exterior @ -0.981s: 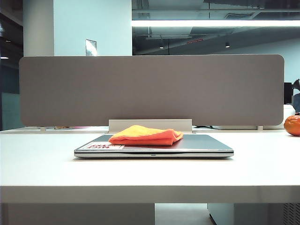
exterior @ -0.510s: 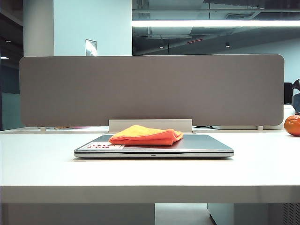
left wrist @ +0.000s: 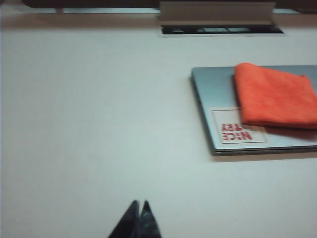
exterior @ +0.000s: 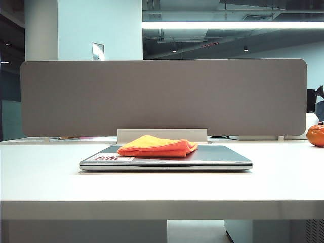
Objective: Pick up the orange rag and put it over the laptop.
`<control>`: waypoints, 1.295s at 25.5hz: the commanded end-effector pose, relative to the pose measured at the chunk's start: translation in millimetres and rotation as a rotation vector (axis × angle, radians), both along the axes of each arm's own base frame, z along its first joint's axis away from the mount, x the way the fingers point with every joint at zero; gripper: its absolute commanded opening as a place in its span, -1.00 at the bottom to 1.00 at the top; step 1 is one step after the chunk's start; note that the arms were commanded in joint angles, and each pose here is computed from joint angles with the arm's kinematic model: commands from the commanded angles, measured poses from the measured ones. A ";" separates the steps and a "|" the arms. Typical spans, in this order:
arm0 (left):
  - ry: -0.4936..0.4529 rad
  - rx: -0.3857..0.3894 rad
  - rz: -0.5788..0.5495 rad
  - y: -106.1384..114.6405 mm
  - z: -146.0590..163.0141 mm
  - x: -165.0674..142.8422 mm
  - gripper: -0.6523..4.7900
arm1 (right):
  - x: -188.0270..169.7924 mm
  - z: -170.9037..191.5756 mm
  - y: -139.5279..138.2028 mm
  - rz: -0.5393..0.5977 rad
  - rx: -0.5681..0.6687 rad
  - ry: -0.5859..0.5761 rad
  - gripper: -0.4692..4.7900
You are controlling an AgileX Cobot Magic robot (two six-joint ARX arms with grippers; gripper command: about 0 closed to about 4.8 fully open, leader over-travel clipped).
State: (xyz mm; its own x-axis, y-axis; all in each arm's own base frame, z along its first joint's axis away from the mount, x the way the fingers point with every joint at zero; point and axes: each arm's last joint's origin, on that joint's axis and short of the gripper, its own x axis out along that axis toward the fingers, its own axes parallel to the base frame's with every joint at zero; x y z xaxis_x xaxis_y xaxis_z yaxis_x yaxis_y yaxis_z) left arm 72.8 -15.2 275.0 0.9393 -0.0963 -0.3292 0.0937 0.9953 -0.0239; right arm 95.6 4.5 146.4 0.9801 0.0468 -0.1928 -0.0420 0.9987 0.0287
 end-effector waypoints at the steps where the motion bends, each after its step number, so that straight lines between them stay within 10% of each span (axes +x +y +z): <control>1: -0.010 0.004 0.051 0.5 -15.3 8.7 -0.78 | 0.3 -0.3 0.1 0.003 -0.003 -0.007 -0.84; 19: -0.208 -0.103 0.209 22.2 -104.1 29.6 -0.78 | 0.3 -0.3 0.1 0.002 -0.003 -0.007 -0.84; 33: -0.161 -0.064 0.159 17.5 -126.0 23.3 -0.78 | 0.3 -0.3 0.1 0.003 -0.003 -0.007 -0.84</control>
State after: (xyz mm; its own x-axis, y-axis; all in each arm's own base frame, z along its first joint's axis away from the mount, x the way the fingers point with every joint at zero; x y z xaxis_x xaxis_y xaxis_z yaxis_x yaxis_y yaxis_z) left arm 97.3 3.3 149.4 0.9854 0.0523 -0.1619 -0.0710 0.9912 -0.1119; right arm 95.6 4.6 146.4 0.9802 0.0472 -0.1924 -0.0425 0.9987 0.0284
